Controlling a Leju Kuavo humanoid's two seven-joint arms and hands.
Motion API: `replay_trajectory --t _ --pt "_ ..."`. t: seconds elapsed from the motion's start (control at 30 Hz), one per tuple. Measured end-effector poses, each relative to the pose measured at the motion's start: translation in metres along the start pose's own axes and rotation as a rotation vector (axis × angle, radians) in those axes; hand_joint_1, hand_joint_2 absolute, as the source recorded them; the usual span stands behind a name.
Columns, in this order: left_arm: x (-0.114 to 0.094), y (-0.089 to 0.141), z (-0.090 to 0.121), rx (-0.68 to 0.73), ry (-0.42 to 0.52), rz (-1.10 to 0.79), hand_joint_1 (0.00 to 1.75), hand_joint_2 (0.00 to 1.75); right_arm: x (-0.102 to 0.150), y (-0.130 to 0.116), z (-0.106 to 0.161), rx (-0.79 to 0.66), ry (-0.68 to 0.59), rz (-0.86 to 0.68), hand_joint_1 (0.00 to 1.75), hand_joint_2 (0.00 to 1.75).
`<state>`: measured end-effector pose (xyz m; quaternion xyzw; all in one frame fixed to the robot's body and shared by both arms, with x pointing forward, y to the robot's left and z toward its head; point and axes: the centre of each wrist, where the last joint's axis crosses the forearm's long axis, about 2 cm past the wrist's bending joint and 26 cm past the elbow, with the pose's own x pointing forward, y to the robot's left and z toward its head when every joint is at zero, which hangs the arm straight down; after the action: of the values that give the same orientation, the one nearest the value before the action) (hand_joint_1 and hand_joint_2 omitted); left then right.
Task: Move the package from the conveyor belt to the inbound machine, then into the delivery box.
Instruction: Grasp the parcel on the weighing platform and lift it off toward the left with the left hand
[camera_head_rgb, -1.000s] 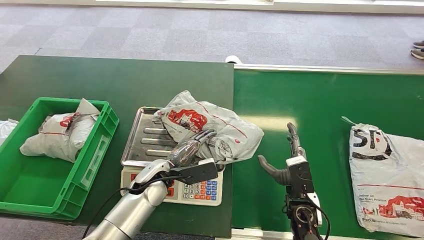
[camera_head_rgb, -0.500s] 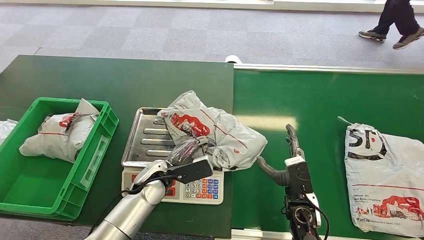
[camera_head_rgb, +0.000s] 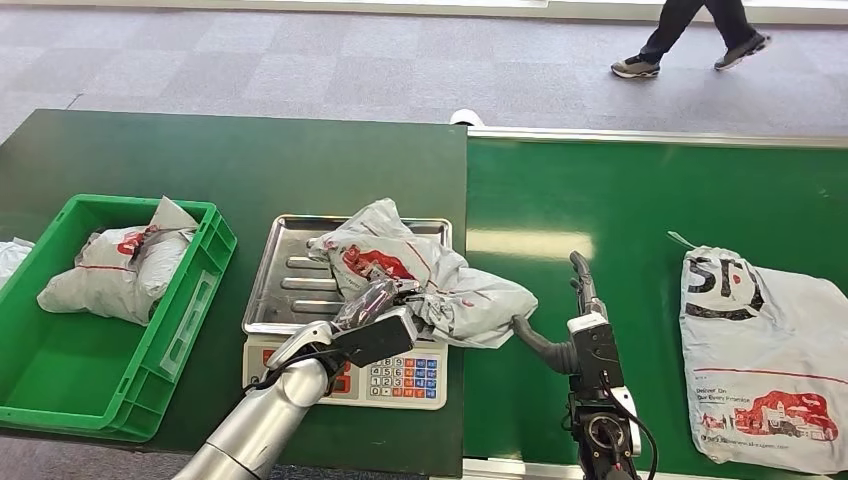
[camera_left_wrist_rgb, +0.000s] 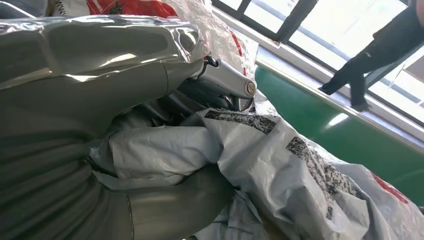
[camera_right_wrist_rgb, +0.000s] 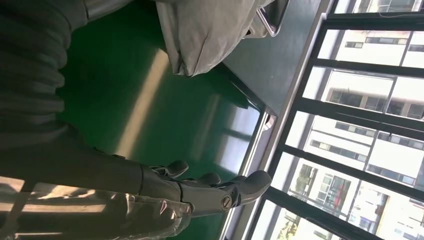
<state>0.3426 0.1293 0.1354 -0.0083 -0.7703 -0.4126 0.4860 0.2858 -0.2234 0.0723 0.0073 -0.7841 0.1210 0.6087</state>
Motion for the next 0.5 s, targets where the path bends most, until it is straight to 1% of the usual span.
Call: replay_trajectory --t 0.17,0.33,0.5 --pt "0.001 0.002 0.001 0.046 -0.061 0.03 1.75 1.75 -0.001 0.0 0.002 0.003 0.005 -0.003 0.0 1.75" --pt "0.006 0.007 0.003 0.157 -0.173 0.044 1.75 1.75 -0.001 0.0 0.002 0.002 0.006 -0.004 0.0 1.75" --pt "0.01 0.01 0.004 0.186 -0.198 0.043 1.75 1.75 -0.001 0.0 0.002 0.001 0.006 -0.004 0.0 1.75"
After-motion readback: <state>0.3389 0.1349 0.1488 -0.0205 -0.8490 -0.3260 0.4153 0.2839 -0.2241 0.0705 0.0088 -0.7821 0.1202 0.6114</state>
